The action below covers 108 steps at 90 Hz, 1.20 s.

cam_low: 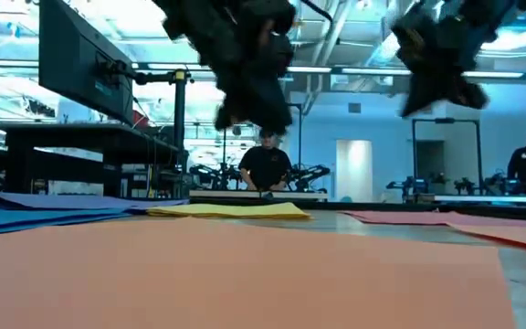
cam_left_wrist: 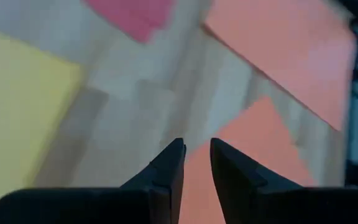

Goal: Organize paper
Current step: Stack the red paper on top of the red paper

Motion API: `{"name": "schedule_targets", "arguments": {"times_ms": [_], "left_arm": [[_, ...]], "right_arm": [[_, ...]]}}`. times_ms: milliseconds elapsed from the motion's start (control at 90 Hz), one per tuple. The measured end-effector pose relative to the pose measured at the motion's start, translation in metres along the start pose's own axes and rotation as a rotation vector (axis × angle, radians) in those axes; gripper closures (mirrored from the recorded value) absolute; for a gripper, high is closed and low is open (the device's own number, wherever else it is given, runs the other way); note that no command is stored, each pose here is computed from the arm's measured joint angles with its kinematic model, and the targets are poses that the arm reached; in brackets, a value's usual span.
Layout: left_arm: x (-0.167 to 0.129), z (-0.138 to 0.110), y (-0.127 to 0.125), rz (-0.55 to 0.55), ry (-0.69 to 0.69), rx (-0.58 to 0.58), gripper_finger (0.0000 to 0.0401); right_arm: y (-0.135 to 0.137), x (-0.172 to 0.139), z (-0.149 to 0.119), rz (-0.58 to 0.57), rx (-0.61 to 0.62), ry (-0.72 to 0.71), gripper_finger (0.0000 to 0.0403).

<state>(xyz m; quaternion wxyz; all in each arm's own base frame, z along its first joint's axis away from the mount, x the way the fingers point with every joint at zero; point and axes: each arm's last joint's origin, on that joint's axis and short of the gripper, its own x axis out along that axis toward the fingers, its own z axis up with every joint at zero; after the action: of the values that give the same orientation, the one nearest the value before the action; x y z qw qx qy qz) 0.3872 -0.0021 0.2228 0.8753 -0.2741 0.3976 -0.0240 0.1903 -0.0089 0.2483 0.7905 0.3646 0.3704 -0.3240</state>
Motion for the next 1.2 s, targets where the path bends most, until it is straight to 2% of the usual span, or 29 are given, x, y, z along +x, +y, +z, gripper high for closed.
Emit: {"name": "schedule_targets", "arguments": {"times_ms": [44,89,189,278,433,489,622,856,1011,1200], "left_arm": [[0.014,0.000,0.002,-0.094,0.025,0.014,0.0339],[0.027,0.001,0.008,-0.133,0.034,-0.014,0.0340],[0.053,0.009,0.030,-0.094,0.047,-0.131,0.0340],[0.065,0.028,0.042,-0.031,0.022,-0.145,0.0340],[0.079,0.044,0.053,0.191,0.097,-0.011,0.0340],[0.085,0.047,0.056,0.229,0.116,0.039,0.0340],[0.104,0.044,0.065,0.220,0.148,0.094,0.0340],[0.108,0.044,0.066,0.218,0.149,0.132,0.0340],[0.108,0.043,0.066,0.215,0.154,0.160,0.0340],[0.109,0.044,0.066,0.221,0.149,0.233,0.0340]], "right_arm": [[-0.009,0.000,-0.005,-0.106,0.010,0.028,0.0403],[-0.017,-0.002,-0.008,-0.196,0.046,0.042,0.0403],[-0.028,-0.005,-0.017,-0.316,0.092,0.089,0.0403],[-0.032,-0.004,-0.025,-0.352,0.114,0.128,0.0403],[-0.039,0.004,-0.035,-0.386,0.207,0.153,0.0385],[-0.042,0.008,-0.040,-0.389,0.246,0.207,0.0369],[-0.046,0.011,-0.048,-0.402,0.271,0.295,0.0328],[-0.047,0.011,-0.049,-0.417,0.324,0.283,0.0281],[-0.046,0.012,-0.050,-0.413,0.314,0.308,0.0284],[-0.044,0.019,-0.053,-0.451,0.318,0.364,0.0321]]}}
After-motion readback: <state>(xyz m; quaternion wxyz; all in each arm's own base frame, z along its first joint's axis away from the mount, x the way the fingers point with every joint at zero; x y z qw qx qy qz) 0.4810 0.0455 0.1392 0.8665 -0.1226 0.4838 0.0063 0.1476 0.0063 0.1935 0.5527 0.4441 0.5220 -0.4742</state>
